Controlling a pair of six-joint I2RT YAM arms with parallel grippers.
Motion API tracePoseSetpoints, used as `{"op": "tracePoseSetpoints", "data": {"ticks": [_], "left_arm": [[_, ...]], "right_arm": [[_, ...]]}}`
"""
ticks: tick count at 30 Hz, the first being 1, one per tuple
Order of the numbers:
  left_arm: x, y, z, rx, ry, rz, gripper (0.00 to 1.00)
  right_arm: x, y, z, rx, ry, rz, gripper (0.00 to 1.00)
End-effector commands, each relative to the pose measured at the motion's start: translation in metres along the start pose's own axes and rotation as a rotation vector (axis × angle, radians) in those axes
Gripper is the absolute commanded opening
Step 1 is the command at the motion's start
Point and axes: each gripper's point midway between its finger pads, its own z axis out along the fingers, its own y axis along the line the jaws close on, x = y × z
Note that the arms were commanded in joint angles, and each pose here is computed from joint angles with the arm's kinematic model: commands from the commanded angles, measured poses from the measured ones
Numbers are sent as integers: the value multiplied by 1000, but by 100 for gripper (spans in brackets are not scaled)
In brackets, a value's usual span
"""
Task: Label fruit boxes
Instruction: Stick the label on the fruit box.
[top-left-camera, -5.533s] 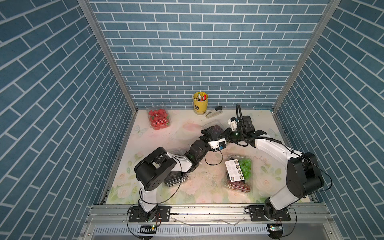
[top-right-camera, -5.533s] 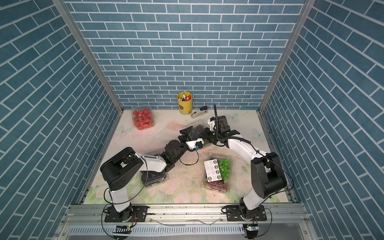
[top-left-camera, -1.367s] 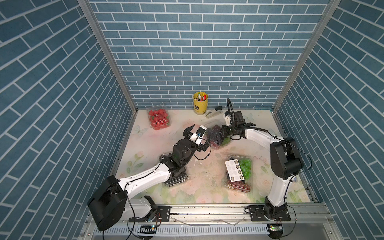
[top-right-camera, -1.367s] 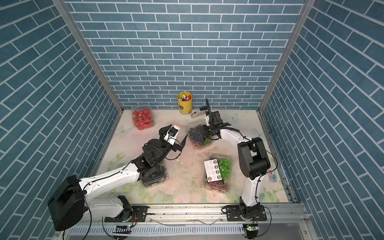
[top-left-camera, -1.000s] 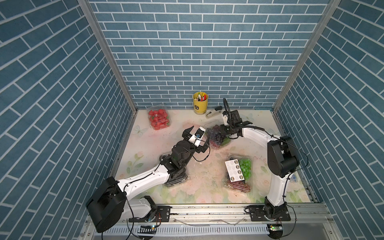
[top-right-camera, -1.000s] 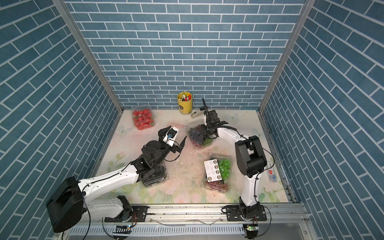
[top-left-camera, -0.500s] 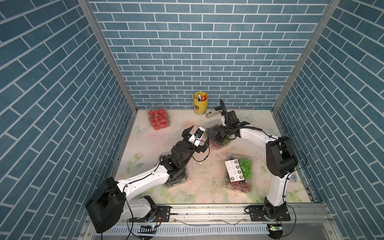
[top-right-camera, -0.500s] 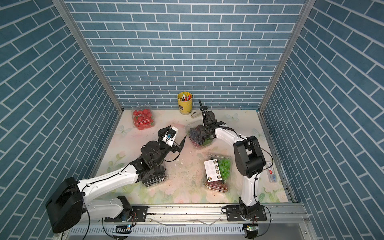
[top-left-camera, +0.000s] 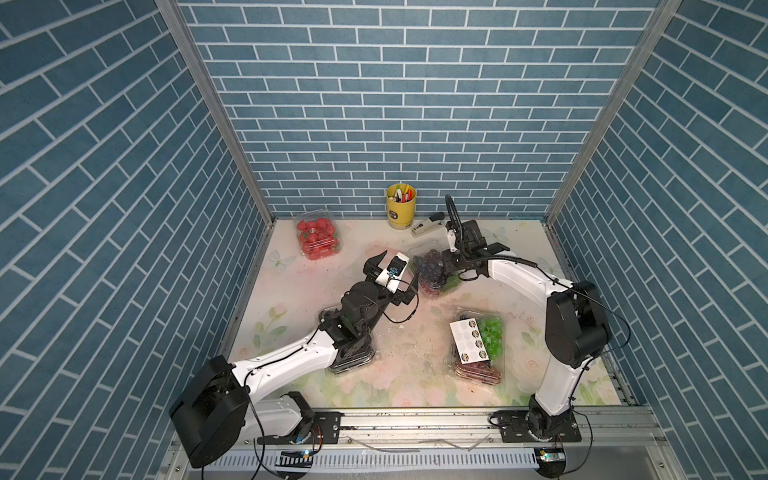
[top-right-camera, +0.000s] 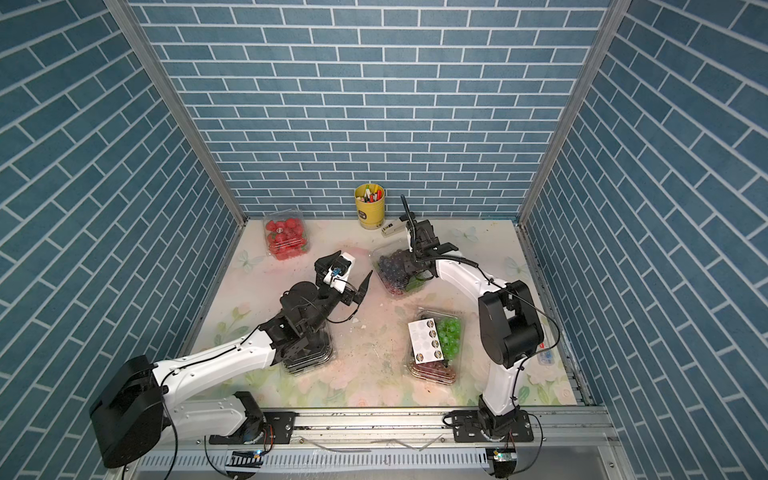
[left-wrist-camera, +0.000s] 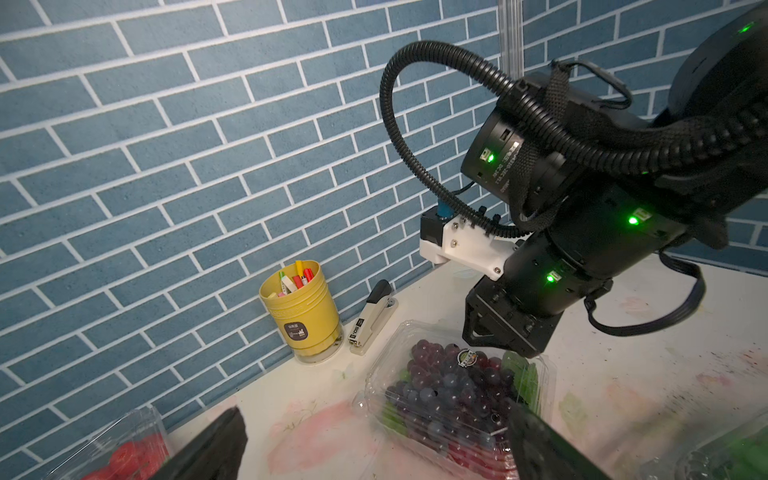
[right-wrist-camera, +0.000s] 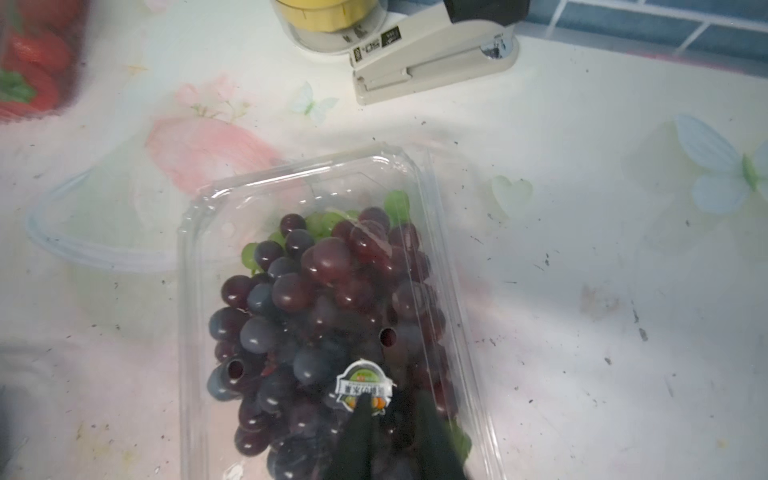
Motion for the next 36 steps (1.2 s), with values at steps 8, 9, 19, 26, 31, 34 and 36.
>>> {"op": "tracePoseSetpoints", "data": {"ticks": [8,9,19,26,31,34,36], "left_arm": [[-8,1,-3,4,-31,-23,100],[-8,1,-3,4,-31,-23,100],[-9,1,-3,5,-31,-22,100],[-8,1,-3,6,-30,-22,100],[-8,1,-3,7,-30,-24,100],[-7,0,-2,8,-27,-25,100],[-8,1,-3,5,-30,-24,100]], "right_arm": [[13,12,16,-56,72,4,0],[15,12,18,-57,78,5,0],[27,17,27,-82,122,13,0],[34,26,29,-91,137,8,0],[35,31,27,-107,138,6,0],[29,16,25,-35,115,9,0],[23,12,19,-33,90,24,0]]}}
